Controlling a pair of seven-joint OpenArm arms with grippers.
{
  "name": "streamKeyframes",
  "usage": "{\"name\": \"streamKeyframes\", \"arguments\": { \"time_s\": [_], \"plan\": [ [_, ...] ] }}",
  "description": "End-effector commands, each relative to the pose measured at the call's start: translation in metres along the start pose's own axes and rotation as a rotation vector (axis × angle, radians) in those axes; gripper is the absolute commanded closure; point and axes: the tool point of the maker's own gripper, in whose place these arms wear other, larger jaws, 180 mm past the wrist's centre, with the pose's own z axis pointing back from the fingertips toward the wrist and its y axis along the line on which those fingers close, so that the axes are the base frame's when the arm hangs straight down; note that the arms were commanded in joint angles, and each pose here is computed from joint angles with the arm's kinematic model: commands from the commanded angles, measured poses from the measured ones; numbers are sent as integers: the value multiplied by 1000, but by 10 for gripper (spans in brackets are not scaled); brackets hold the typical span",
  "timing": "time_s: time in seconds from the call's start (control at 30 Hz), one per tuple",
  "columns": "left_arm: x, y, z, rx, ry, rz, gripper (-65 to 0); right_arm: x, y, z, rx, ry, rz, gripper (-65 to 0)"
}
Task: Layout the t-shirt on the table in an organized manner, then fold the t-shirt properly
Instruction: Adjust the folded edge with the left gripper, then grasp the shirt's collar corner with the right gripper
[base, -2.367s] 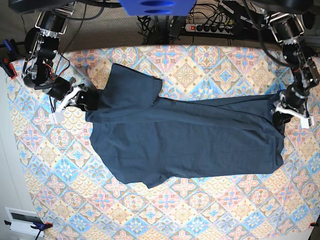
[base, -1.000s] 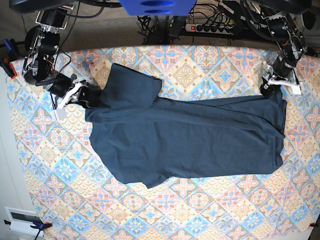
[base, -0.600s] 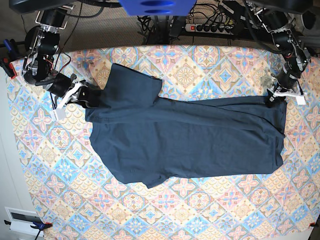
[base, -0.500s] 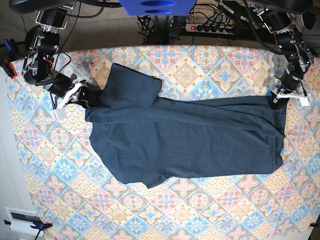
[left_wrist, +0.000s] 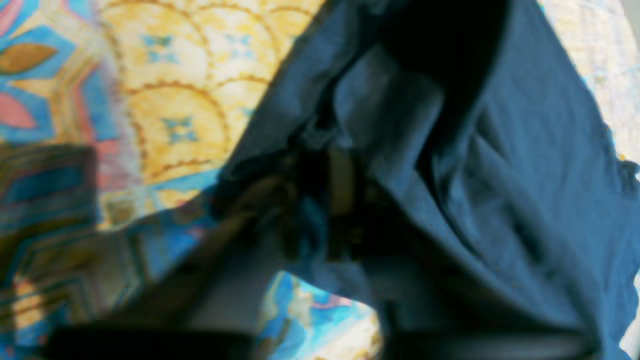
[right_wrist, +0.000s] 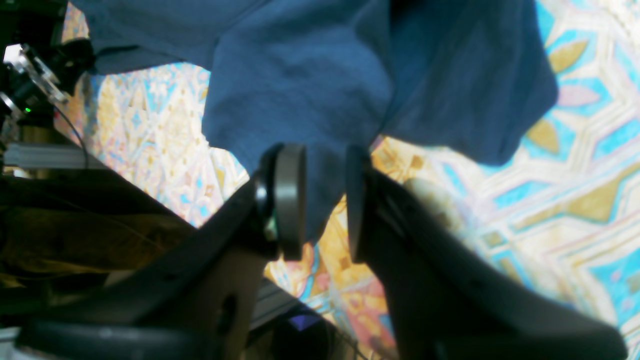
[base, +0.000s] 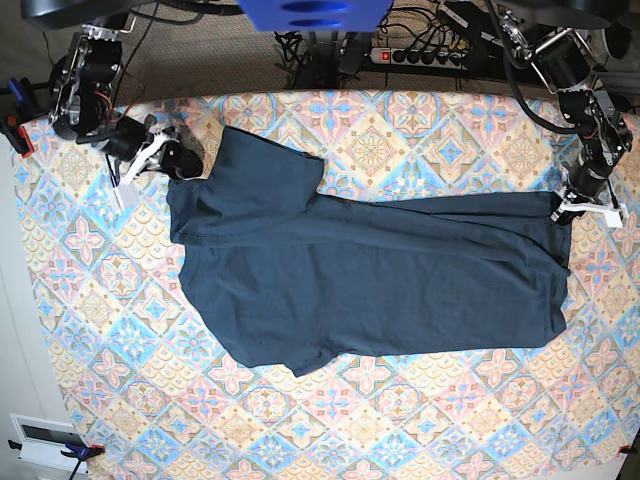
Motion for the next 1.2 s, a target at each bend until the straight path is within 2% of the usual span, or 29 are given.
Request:
{"name": "streamKeyframes", "arguments": {
  "time_s": [0.0,0.2,0.33,0.43,0.6,0.8,0.97,1.17],
  "plan": [
    [12,-1,3,2,-14,-20,0,12,2,5,6,-36,25,-133],
    [22,6,9,16,-21,-43,0,15,0,5,2,-43,23,-140],
    [25,15,16,34,-20,-65,0,35,1,1,11,-80,44,-198],
    [31,12,19,31,-33,-85,0,29,-10,-3,8,-68,-4,-239],
    [31,13,26,37,-37,-112,0,13,-22,-7,0,-40,-70,-235],
    [30,13,27,36,-35,-115,0,11,-25,-8,-1,-37,-83,-236],
    [30,14,27,38,-34,-116,0,-6,-37,-12,-9,-8,-155,-236],
    [31,14,27,39,-35,-117,0,30,-34,-20,12,-87,-120,-236]
  ]
}}
